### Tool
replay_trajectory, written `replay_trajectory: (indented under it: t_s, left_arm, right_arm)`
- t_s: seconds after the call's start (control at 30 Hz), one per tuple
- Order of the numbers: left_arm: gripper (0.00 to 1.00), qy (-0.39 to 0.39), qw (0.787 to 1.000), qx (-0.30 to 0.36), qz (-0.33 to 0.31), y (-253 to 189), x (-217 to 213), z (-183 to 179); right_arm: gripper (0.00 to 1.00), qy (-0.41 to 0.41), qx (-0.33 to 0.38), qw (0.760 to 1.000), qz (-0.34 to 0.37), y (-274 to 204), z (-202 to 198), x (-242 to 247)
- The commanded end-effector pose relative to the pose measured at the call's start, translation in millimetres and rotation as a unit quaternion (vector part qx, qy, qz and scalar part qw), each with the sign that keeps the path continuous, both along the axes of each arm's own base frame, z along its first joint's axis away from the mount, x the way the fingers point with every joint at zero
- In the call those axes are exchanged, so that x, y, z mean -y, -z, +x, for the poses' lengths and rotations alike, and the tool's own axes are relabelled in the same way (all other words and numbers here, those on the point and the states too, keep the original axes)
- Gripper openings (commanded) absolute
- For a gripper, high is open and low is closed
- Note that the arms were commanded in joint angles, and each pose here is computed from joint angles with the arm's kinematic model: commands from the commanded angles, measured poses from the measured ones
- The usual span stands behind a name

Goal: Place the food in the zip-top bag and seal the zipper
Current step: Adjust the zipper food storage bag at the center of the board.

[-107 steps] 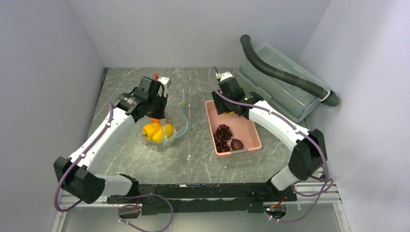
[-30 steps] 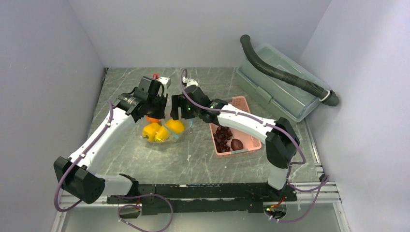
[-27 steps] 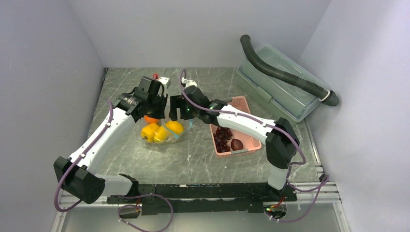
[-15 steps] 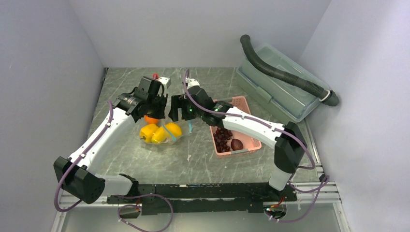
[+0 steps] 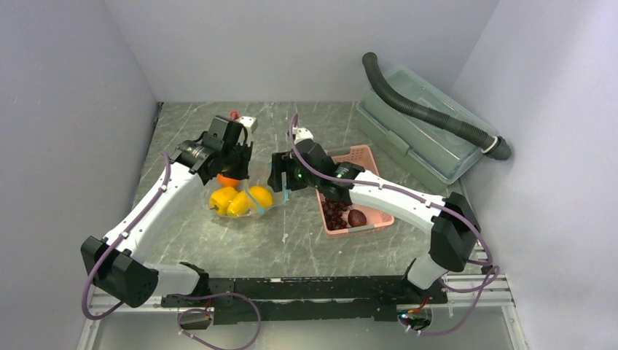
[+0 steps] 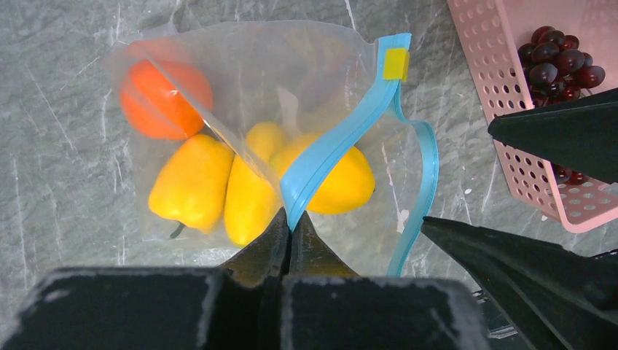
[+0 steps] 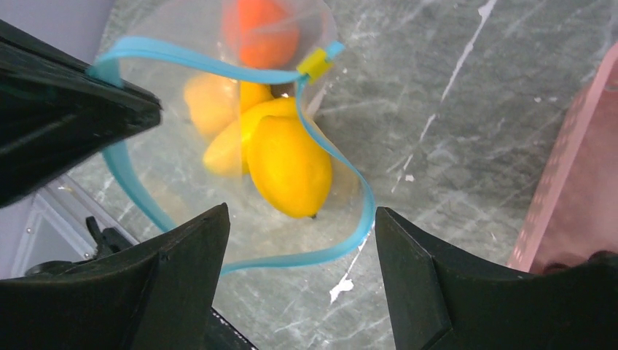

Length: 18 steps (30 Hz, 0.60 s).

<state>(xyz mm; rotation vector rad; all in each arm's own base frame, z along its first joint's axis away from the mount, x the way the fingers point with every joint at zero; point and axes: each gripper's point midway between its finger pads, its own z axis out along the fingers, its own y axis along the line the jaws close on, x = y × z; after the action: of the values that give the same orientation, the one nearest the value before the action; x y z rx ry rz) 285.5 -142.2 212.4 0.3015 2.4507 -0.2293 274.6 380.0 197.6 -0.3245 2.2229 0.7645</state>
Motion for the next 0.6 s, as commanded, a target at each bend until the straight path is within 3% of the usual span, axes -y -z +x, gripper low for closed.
replay_trajectory:
  t_s: [0.0,0.57]
  left_arm:
    - [0.00,0.003,1.000,0.025,-0.011,-12,1,3]
    - [0.00,0.005,1.000,0.025,-0.012,-13,2,3]
  right_arm:
    - [0.76,0.028,0.016,0.999,0.014,-9,5,9]
    - [0.59,0.017,-0.071,0.997,0.019,54,-2,-3]
